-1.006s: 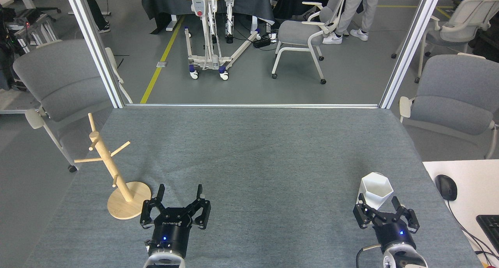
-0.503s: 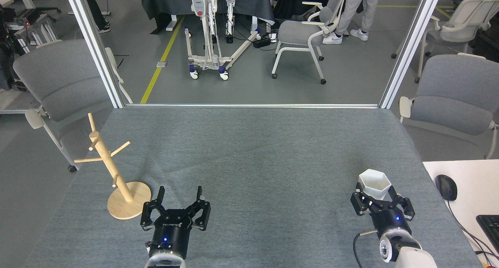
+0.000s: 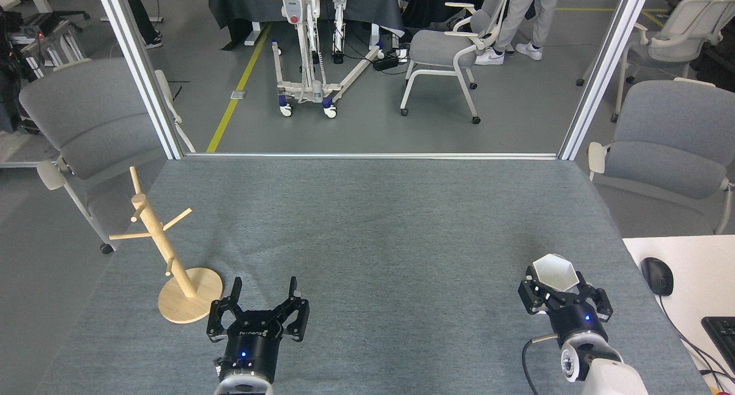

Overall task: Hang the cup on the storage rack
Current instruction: 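Close the right gripper on the white cup's rim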

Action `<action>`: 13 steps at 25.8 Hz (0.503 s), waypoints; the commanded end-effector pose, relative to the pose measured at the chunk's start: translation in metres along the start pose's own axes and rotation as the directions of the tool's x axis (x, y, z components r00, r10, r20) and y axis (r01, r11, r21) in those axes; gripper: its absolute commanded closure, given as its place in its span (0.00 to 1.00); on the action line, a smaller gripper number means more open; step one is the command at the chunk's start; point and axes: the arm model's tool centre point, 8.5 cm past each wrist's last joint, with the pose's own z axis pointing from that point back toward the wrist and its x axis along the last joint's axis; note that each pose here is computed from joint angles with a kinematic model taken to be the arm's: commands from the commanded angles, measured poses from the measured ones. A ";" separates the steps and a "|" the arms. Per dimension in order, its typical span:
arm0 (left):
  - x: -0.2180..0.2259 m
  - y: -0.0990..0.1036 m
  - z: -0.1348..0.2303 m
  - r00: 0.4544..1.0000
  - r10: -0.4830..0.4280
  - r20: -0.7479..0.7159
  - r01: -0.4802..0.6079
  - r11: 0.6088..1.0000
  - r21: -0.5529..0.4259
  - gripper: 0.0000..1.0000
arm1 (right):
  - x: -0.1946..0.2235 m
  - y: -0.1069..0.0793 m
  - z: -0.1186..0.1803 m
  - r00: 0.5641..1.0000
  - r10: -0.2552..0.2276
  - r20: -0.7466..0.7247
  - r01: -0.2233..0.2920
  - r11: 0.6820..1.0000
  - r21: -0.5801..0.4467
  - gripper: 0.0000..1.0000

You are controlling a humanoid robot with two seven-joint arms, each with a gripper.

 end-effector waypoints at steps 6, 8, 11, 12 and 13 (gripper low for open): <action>0.000 -0.001 0.000 1.000 0.001 -0.001 -0.001 1.000 -0.003 0.00 | 0.001 -0.002 -0.007 1.000 -0.006 -0.002 0.006 1.000 0.012 0.01; 0.000 -0.001 0.000 1.000 0.001 -0.001 -0.001 1.000 -0.004 0.00 | 0.000 0.000 -0.009 1.000 -0.008 -0.005 0.008 1.000 0.022 0.01; -0.001 -0.002 0.000 1.000 0.000 -0.004 0.000 1.000 -0.005 0.00 | 0.000 0.002 -0.009 1.000 -0.009 -0.003 0.009 0.999 0.031 0.01; 0.000 -0.001 0.000 1.000 0.000 -0.003 -0.001 1.000 -0.003 0.01 | 0.000 0.002 -0.009 1.000 -0.007 -0.004 0.007 0.999 0.031 0.01; 0.000 -0.002 0.000 1.000 0.000 -0.003 0.000 1.000 -0.005 0.00 | 0.001 0.003 -0.009 1.000 -0.005 -0.002 0.005 0.999 0.033 0.02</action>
